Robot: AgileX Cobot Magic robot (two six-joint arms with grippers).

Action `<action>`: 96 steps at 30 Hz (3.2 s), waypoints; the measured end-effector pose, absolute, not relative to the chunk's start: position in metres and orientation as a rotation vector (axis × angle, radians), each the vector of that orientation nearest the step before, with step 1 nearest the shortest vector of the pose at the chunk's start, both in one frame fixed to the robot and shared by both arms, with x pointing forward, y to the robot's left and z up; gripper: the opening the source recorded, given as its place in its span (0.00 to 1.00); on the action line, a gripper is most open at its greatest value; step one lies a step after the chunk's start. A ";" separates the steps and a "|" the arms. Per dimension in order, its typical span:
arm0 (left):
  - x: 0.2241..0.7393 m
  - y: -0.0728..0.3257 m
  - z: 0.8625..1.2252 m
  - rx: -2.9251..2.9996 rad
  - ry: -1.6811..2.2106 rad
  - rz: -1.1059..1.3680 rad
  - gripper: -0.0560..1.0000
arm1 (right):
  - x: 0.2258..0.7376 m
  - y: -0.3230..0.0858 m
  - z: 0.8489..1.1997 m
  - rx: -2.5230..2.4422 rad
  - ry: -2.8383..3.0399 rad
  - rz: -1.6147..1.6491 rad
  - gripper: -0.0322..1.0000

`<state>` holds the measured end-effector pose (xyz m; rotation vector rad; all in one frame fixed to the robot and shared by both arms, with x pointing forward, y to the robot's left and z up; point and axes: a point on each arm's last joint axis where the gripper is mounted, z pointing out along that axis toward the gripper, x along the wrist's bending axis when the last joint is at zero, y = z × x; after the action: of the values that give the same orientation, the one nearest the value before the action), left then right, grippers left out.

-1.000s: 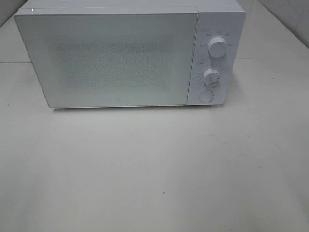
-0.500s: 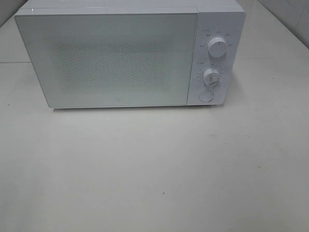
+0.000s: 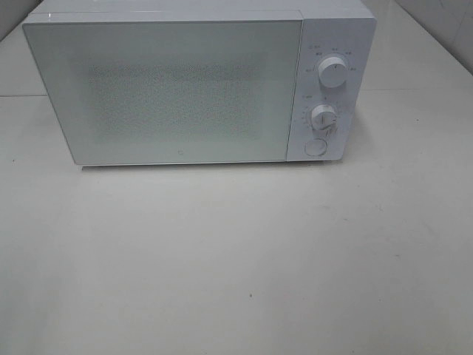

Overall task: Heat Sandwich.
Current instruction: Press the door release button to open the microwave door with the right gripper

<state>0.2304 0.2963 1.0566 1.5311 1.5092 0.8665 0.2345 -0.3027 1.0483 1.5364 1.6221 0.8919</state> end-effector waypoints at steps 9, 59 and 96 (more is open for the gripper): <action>0.230 0.296 1.057 1.531 1.509 0.866 0.98 | 0.232 -0.303 1.048 1.532 1.607 0.898 0.74; 0.230 0.296 1.057 1.531 1.509 0.866 0.98 | 0.376 -0.293 1.077 1.447 1.563 0.982 0.74; 0.230 0.296 1.057 1.531 1.509 0.866 0.98 | 0.465 -0.290 0.983 1.415 1.504 1.003 0.74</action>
<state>0.2304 0.2963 1.0566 1.5311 1.5092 0.8665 0.4650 -0.2901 0.9827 1.4145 1.5040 1.0027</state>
